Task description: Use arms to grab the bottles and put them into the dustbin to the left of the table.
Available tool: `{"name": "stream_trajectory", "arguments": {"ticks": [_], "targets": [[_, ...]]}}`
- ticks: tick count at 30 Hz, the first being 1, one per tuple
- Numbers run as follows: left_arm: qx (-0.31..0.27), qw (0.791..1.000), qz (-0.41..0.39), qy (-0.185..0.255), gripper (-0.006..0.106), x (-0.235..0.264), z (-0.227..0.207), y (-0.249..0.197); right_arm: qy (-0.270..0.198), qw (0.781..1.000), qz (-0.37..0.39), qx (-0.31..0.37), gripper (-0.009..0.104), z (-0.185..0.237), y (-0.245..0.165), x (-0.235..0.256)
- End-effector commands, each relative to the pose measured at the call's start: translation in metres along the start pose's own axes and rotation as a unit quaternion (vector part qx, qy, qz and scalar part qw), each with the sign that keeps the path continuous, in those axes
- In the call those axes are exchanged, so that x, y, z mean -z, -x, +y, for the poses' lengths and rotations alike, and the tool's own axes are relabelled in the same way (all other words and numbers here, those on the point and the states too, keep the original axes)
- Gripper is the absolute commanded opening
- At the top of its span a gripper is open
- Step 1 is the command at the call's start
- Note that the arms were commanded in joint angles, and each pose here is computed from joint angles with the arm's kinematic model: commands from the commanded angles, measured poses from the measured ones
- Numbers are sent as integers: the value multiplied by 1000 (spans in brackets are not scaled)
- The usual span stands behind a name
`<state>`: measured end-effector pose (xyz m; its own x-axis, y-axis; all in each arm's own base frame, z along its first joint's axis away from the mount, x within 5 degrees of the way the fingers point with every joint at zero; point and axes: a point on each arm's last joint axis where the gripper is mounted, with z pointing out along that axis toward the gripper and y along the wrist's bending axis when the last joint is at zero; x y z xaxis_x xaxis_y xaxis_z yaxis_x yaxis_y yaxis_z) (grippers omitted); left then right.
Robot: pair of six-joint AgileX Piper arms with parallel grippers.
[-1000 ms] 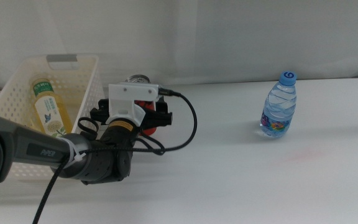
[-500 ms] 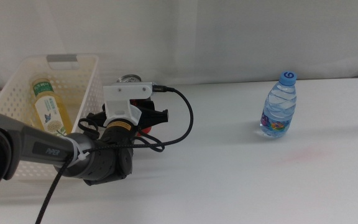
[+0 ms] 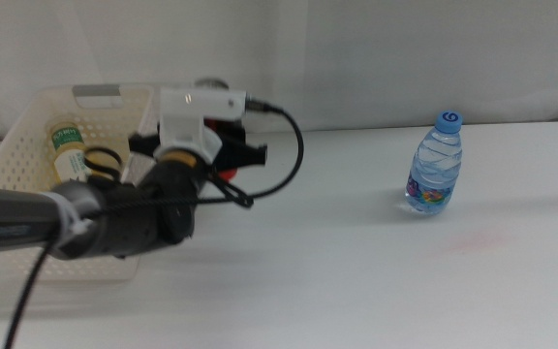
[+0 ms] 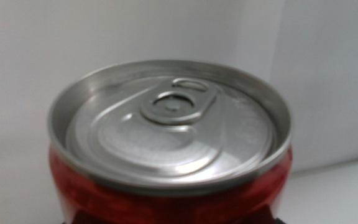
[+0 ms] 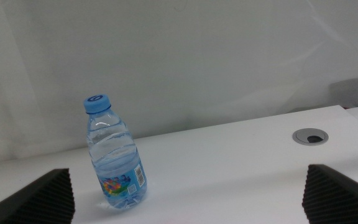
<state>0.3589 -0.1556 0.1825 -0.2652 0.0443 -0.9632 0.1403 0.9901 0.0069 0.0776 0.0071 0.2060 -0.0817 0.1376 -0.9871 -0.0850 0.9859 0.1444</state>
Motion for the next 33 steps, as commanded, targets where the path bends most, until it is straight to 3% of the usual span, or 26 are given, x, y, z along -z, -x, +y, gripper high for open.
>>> {"name": "stream_trajectory", "arguments": {"ticks": [1,12,22,33], "targets": [[-4,999,-48,8,-3,11,2,34,-5,1000,9,4,103,-2,-10,1],[-37,994,-99,-14,-3,62,11,103,-5,1000,8,4,103,-2,-10,1],[-9,997,-15,-72,-3,90,64,155,-6,1000,5,4,103,-2,-9,1],[23,997,69,-28,-3,124,127,169,-6,1000,2,4,103,-2,-9,1]]}}
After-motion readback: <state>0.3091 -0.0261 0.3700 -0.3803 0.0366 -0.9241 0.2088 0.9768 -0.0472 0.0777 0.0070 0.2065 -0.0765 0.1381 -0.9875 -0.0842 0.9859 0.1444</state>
